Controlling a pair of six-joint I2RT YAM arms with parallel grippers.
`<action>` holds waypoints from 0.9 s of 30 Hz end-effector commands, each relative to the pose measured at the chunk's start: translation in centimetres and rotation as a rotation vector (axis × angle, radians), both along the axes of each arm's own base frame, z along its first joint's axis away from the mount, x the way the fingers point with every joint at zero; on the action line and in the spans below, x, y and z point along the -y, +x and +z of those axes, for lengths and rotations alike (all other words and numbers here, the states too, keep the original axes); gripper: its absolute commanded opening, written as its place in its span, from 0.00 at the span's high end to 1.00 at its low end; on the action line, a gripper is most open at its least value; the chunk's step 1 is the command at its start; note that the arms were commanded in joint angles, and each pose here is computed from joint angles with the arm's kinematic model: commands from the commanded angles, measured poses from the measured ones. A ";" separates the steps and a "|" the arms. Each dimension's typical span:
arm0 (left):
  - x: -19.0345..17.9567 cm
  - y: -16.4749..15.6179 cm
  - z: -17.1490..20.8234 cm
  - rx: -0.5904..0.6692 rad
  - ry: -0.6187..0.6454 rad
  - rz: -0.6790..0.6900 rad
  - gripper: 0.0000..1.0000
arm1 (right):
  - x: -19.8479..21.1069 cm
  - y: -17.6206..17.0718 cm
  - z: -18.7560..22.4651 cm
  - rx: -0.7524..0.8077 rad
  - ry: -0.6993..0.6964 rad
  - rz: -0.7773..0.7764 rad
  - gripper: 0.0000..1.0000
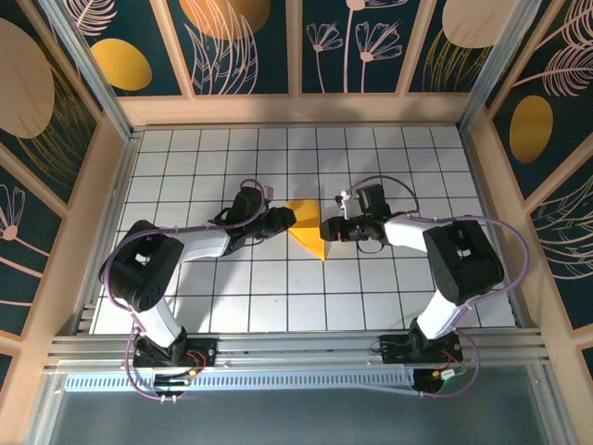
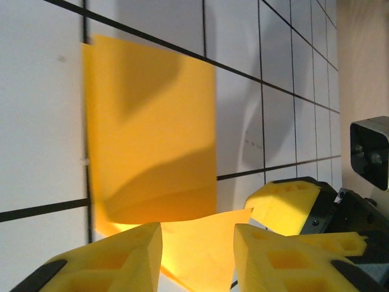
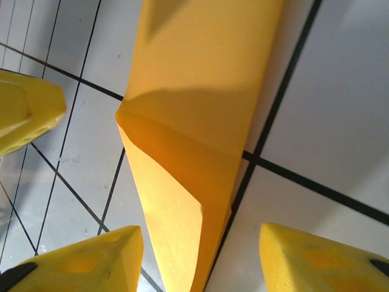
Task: Fold a paper plane with a square sheet of paper (fold left side to right side)
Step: Fourth fold the wing at the center of the table.
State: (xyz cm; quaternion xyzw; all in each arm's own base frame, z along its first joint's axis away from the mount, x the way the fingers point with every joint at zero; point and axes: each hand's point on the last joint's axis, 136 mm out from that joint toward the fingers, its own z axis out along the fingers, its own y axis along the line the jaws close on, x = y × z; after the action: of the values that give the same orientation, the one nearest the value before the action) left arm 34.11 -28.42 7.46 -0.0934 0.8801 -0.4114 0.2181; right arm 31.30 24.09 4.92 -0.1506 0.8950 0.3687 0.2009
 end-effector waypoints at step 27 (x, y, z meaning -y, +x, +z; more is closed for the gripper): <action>1.6 3.0 -3.0 -0.052 -0.089 -0.081 0.68 | -0.3 -0.2 2.0 0.077 0.050 0.001 1.00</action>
State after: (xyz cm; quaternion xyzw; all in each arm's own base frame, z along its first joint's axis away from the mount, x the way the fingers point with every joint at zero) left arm 36.23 -29.48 4.15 -0.0862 0.8747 -0.4453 0.1705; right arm 30.91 24.66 6.19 -0.1656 0.8802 0.3852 0.2225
